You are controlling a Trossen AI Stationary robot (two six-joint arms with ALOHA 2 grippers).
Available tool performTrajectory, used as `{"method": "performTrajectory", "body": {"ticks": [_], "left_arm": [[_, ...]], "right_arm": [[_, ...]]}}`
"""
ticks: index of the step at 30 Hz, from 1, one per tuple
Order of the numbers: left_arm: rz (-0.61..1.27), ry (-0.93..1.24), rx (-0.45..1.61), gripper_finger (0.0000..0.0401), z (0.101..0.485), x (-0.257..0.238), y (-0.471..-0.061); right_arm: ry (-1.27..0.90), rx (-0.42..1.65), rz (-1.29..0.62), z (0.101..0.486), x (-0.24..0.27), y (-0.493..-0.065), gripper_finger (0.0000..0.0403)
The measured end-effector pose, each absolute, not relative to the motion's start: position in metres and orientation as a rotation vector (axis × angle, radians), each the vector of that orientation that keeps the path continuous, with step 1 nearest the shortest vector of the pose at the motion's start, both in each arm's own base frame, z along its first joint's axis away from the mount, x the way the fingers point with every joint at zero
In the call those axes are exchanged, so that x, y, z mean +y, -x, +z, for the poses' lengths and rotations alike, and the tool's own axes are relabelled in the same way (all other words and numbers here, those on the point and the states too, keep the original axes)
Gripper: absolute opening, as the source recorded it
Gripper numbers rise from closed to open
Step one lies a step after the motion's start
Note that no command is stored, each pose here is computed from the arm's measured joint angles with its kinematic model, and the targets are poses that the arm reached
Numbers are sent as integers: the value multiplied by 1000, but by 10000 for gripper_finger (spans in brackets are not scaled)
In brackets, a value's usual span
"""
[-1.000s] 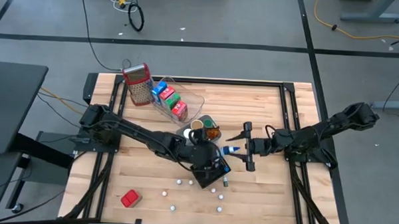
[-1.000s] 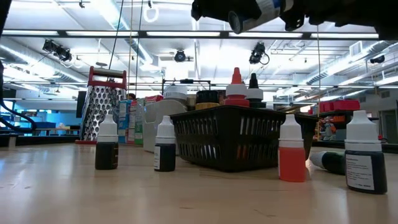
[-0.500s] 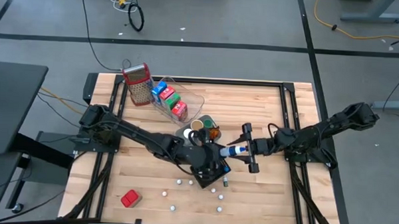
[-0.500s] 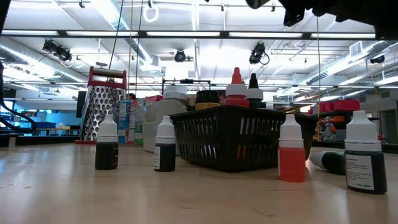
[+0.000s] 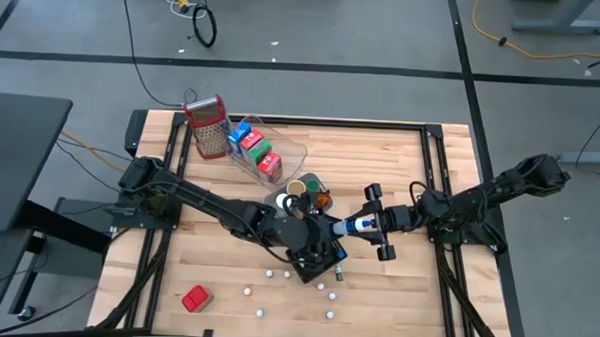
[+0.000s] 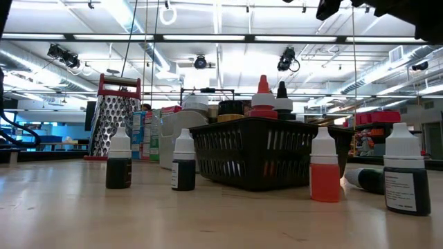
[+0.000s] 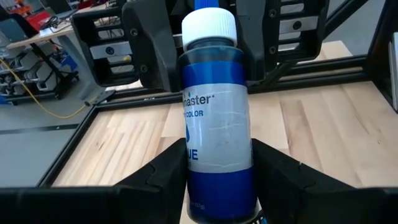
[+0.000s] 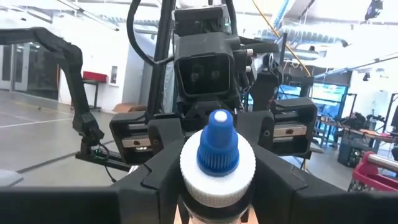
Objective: Pick & Place Kitchen Items
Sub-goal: Adjust the blue food coloring bottle on the black bin
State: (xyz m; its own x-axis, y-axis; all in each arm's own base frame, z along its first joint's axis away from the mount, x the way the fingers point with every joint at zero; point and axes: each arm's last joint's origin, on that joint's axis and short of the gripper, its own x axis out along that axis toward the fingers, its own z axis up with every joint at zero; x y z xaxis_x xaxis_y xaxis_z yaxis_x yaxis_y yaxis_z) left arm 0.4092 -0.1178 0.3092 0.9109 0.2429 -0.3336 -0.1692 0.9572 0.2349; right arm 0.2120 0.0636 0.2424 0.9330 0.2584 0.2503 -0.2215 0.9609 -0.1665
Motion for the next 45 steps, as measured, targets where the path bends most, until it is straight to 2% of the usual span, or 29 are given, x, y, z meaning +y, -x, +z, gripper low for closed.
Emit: {"method": "performTrajectory", "body": {"ticks": [8, 14, 21, 33, 39, 45], "left_arm": [[217, -194, 375, 167, 308, -118, -409], [214, -156, 377, 167, 307, -117, -410], [214, -115, 380, 168, 306, -117, -410], [243, -70, 391, 232, 304, -116, -409], [235, -60, 400, 232, 303, -129, -404], [361, -45, 503, 230, 291, -133, -392]], "right_arm": [[115, -270, 259, 242, 64, -212, 147], [79, -262, 256, 242, 64, -212, 158], [67, -253, 238, 241, 63, -212, 152], [72, -243, 236, 240, 63, -213, 154], [72, -239, 238, 240, 63, -213, 154], [68, -243, 233, 241, 63, -212, 154]]}}
